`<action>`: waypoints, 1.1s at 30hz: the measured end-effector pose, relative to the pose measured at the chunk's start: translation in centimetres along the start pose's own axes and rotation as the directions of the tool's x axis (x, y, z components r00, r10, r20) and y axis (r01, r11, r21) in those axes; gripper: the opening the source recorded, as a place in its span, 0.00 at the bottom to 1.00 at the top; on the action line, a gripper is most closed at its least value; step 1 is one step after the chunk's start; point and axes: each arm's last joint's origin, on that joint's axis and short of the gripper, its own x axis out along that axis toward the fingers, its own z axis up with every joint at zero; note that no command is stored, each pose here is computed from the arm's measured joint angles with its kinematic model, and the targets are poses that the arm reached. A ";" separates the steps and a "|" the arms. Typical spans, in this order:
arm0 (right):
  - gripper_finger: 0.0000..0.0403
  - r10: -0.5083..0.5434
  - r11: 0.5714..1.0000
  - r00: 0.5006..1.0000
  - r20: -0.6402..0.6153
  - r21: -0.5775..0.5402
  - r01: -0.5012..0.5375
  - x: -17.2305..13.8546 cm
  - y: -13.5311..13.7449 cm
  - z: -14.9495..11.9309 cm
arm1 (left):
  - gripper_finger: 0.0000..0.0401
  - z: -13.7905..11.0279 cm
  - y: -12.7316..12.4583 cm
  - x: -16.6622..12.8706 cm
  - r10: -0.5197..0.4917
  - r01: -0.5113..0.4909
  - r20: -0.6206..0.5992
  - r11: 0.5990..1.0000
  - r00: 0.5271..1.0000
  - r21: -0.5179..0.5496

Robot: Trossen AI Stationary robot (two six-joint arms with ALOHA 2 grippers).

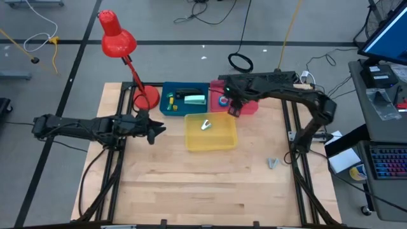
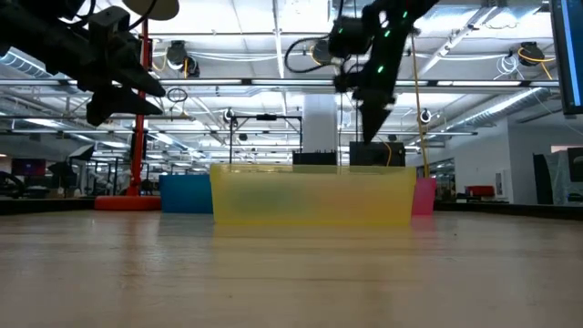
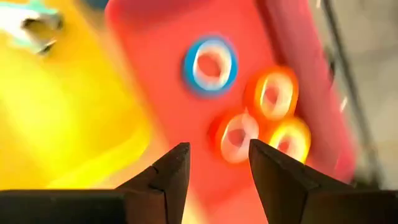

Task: Pick and place Stapler, Stapler remover, tape
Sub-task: Put the blue staple remover into the yellow bin

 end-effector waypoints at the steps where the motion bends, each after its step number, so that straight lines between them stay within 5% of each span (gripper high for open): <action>1: 0.39 0.012 0.999 1.000 -0.028 0.053 -0.010 -1.0 0.4 -0.7 | 0.44 0.0 0.0 0.0 -0.002 0.002 0.002 1.000 1.000 0.009; 12: 0.40 0.175 0.891 0.942 -0.284 0.453 -0.029 -7.7 4.6 -9.4 | 0.44 0.0 0.1 -0.4 -0.005 0.005 -0.001 0.999 1.000 0.050; 27: 0.40 0.315 0.712 0.820 -0.479 0.690 0.130 -4.5 7.8 -21.7 | 0.44 0.0 0.0 -0.4 -0.035 0.035 -0.016 0.999 0.999 0.037; 33: 0.41 0.284 0.683 0.856 -0.432 0.718 0.136 -4.4 8.0 -22.5 | 0.44 -0.1 -0.1 -0.4 -0.053 0.054 -0.033 0.998 0.998 0.041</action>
